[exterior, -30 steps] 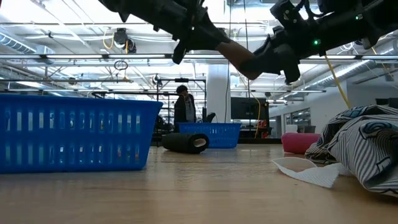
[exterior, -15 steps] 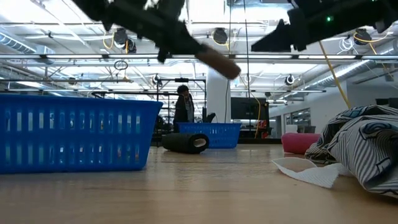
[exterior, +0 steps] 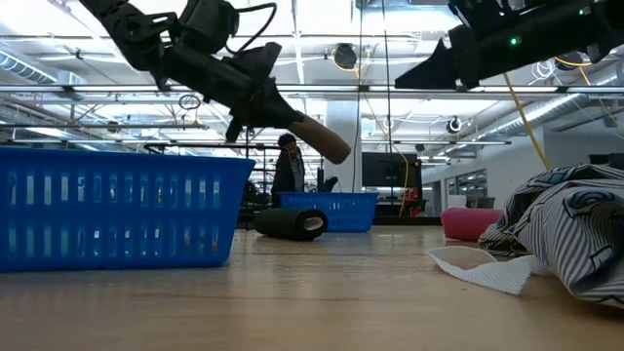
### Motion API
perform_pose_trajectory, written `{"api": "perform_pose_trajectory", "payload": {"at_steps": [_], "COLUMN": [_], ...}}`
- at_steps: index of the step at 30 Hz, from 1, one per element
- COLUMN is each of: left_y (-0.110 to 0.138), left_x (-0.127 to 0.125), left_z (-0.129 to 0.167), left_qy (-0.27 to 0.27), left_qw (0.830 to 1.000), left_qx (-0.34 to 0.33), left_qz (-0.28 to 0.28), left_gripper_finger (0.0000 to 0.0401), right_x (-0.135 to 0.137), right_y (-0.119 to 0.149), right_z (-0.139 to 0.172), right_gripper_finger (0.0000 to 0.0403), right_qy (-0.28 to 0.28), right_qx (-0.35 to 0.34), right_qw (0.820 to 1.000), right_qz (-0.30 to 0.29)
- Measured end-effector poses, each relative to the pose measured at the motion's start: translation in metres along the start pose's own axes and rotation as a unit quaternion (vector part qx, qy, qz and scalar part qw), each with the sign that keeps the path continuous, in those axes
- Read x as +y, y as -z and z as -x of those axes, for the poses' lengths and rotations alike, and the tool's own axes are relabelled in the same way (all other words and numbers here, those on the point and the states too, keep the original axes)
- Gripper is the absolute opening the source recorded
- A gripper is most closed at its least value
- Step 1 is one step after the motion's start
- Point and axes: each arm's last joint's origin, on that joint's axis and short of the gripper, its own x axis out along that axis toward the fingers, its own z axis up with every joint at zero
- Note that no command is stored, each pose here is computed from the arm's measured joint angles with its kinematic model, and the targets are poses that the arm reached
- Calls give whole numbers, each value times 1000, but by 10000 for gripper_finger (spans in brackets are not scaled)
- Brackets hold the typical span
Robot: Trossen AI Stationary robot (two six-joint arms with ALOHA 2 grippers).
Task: Pick & Place Medicine items
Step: Put the brown bandage into the top blue basket
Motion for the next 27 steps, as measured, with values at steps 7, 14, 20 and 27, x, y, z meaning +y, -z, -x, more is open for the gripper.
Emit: {"api": "perform_pose_trajectory", "payload": {"at_steps": [7, 14, 20, 27], "left_y": [-9, -9, -5, -4], "left_x": [-4, -1, 3, 4], "left_z": [-25, -54, -63, -63], "left_qy": [-26, -65, -84, -88], "left_qw": [998, 992, 990, 990], "left_qx": [57, 104, 97, 97], "left_qz": [18, 32, 51, 50], "left_gripper_finger": [20, 20, 20, 27], "right_x": [0, 0, 0, 0], "right_y": [0, 0, 1, 1], "right_z": [0, 0, 0, 0], "right_gripper_finger": [161, 162, 158, 161], "right_qy": [1, 0, -1, -1], "right_qx": [-1, 1, 2, 2], "right_qw": [1000, 1000, 1000, 1000], "right_qz": [-1, 1, 2, 2]}}
